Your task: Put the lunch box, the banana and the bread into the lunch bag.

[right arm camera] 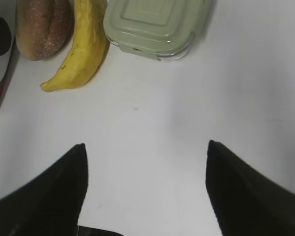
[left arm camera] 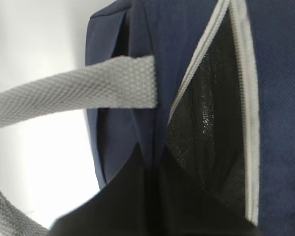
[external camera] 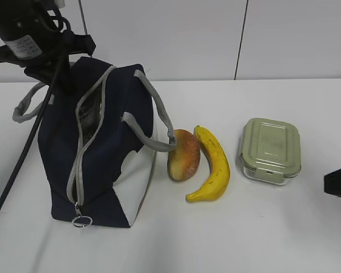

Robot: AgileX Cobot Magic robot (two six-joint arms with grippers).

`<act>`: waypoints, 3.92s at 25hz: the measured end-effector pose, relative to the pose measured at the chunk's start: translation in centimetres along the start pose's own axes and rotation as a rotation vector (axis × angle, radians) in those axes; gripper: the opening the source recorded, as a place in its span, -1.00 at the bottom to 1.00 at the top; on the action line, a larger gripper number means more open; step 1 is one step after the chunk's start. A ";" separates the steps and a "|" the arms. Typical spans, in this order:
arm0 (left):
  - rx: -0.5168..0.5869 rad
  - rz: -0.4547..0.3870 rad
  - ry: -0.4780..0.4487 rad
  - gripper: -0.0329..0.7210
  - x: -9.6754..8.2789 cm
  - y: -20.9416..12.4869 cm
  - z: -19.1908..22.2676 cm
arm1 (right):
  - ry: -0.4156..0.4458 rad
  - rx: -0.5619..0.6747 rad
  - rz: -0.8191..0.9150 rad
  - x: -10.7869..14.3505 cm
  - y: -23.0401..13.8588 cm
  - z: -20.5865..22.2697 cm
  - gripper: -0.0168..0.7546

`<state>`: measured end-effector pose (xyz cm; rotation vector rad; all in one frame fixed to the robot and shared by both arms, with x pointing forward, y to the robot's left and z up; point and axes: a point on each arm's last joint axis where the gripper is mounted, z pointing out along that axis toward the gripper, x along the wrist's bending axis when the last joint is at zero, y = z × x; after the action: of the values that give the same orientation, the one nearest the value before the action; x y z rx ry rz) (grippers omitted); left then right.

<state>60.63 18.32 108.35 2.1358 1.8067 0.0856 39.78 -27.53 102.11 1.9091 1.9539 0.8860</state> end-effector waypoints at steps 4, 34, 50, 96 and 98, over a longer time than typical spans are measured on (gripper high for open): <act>0.000 0.000 0.000 -0.91 0.0 0.0 0.0 | 0.050 0.071 -0.021 0.0 1.7 2.7 0.47; -0.004 0.000 0.000 -0.91 0.0 0.0 0.0 | 0.368 0.248 0.321 -11.9 9.1 13.9 0.47; -0.004 0.000 0.000 -0.91 0.0 0.0 0.0 | 0.389 0.183 0.383 -12.1 9.8 14.6 0.69; -0.008 0.000 0.000 -0.91 0.0 0.1 0.0 | 0.656 0.277 0.488 -12.8 8.5 21.5 0.02; -0.008 0.000 0.000 -0.91 0.0 0.1 0.0 | 0.656 0.238 0.490 -12.8 8.8 21.6 0.00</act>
<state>60.69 18.31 108.37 2.1310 1.8034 0.0926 60.74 -35.40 87.67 2.5351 2.0007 1.6525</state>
